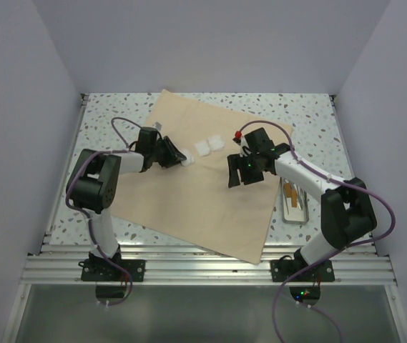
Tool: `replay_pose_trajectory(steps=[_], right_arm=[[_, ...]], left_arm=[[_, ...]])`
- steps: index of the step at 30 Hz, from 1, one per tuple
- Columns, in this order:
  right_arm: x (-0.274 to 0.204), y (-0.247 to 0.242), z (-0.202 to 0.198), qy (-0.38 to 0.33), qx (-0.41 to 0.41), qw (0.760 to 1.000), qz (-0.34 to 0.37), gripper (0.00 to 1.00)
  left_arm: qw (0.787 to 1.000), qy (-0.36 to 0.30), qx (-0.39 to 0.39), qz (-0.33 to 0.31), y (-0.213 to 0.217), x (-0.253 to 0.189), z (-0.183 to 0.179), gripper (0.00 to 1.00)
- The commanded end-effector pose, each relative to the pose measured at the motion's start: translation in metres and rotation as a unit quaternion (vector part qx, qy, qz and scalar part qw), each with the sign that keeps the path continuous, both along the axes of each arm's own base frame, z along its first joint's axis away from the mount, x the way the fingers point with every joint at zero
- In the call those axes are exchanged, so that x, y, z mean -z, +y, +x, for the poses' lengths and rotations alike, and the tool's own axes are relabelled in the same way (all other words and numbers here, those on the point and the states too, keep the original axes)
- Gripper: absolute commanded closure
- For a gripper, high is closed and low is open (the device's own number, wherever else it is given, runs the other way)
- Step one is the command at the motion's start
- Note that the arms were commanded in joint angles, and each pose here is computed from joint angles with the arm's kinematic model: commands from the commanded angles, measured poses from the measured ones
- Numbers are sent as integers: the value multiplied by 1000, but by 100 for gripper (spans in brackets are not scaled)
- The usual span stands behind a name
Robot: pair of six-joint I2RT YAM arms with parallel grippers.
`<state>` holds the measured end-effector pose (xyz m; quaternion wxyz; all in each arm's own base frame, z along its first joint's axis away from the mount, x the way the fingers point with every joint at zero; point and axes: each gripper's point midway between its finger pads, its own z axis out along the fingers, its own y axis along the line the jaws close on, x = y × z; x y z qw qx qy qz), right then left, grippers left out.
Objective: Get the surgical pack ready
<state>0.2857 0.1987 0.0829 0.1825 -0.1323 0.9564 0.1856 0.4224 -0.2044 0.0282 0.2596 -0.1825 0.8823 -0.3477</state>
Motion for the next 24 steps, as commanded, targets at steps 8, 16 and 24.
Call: replay_pose_trajectory(steps=[8, 16, 24], right_arm=[[-9, 12, 11, -17, -10, 1000, 17, 34], [-12, 11, 12, -21, -8, 1000, 14, 33], [-30, 23, 8, -30, -18, 998, 60, 1]], left_arm=[[999, -26, 5, -32, -15, -7, 7, 77], [998, -61, 11, -33, -16, -26, 15, 100], [990, -134, 39, -36, -17, -75, 1, 100]])
